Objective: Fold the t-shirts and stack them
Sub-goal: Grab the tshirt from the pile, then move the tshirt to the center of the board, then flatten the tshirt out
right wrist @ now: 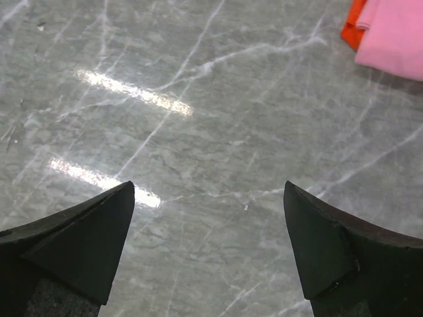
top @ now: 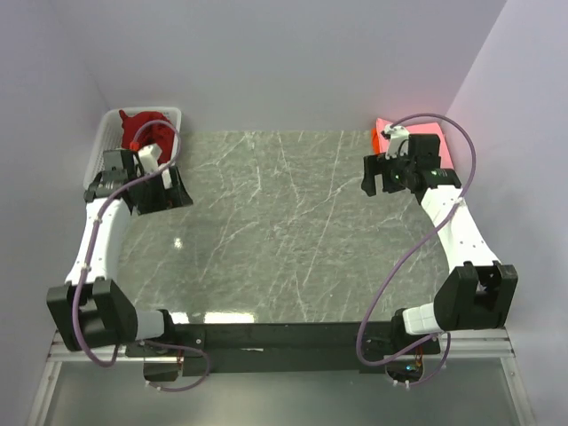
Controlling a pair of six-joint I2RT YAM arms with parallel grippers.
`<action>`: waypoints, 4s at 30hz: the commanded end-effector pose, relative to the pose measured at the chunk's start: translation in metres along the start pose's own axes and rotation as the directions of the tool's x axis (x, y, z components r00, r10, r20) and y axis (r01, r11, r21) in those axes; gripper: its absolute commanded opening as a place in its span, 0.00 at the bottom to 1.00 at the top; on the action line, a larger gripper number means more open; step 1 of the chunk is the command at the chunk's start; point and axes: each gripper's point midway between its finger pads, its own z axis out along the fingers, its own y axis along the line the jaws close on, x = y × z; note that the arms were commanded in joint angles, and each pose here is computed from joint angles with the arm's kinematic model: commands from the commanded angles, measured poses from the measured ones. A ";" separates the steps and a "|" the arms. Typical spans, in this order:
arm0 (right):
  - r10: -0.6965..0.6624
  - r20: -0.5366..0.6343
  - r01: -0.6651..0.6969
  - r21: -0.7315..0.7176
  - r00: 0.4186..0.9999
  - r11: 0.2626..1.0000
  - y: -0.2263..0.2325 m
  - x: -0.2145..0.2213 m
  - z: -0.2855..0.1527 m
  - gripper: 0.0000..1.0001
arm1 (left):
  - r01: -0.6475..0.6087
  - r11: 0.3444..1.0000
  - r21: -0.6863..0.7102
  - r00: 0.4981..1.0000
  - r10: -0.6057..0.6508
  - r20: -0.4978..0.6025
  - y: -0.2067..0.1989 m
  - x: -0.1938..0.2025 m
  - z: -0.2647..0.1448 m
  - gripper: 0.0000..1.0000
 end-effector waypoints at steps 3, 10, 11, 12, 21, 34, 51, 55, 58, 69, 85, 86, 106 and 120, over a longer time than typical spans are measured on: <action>0.017 0.044 -0.022 0.106 0.999 0.994 -0.014 -0.025 -0.019 1.00 | -0.022 0.998 -0.064 0.987 0.032 0.156 0.008 -0.083 0.000 1.00; -0.006 0.058 -0.003 0.148 0.998 0.989 -0.020 -0.029 -0.025 1.00 | 0.139 0.949 -0.283 0.934 -0.030 0.355 0.062 -0.221 0.020 0.99; -0.012 0.068 0.002 0.144 0.998 0.990 -0.019 -0.031 -0.027 1.00 | 0.154 0.940 -0.306 0.930 -0.033 0.367 0.071 -0.233 0.024 0.99; -0.017 0.074 0.006 0.146 0.997 0.989 -0.020 -0.032 -0.027 1.00 | 0.173 0.932 -0.318 0.937 -0.056 0.344 0.090 -0.236 0.047 0.99; -0.015 0.050 0.009 0.104 0.999 0.995 -0.013 -0.026 -0.023 1.00 | 0.220 0.944 -0.245 0.829 -0.049 0.557 0.150 -0.312 0.069 0.99; -0.024 -0.021 0.026 0.124 1.000 0.992 -0.023 -0.016 -0.011 1.00 | 0.134 0.974 -0.181 0.839 -0.014 0.545 0.187 -0.311 0.158 1.00; -0.031 -0.015 0.033 0.123 0.999 0.992 -0.023 -0.025 -0.013 1.00 | -0.131 0.985 -0.111 0.669 0.171 0.723 0.116 -0.385 0.072 0.00; -0.021 0.025 0.018 0.111 0.999 0.994 -0.017 -0.032 -0.021 1.00 | -0.208 0.975 -0.077 0.587 0.188 0.788 0.069 -0.405 0.006 0.00; -0.011 0.058 0.005 0.104 0.998 0.995 -0.013 -0.034 -0.027 1.00 | -0.260 0.966 -0.007 0.550 0.154 0.821 0.027 -0.406 -0.041 0.00; 0.003 0.222 -0.029 0.113 0.975 0.993 -0.005 -0.062 -0.056 0.97 | -0.524 0.792 0.312 0.610 0.093 0.787 -0.171 -0.331 -0.113 0.00; -0.212 0.025 0.212 -0.021 0.977 0.977 0.015 -0.002 -0.059 0.98 | -0.420 0.795 0.437 0.899 0.299 0.319 -0.061 -0.096 -0.002 1.00; -0.206 -0.032 0.205 -0.047 0.978 0.978 0.017 0.012 -0.057 0.98 | -0.431 0.781 0.452 0.899 0.329 0.289 -0.060 -0.081 0.001 0.99; 0.086 -0.474 -0.225 -0.244 0.876 0.943 0.037 0.102 0.048 0.64 | -0.400 0.659 0.637 0.844 0.536 -0.025 -0.188 0.081 0.123 0.87; 0.129 -0.566 -0.328 -0.264 0.814 0.907 0.055 0.135 0.091 0.65 | -0.194 0.748 0.635 0.890 0.407 -0.207 -0.192 0.103 0.160 0.37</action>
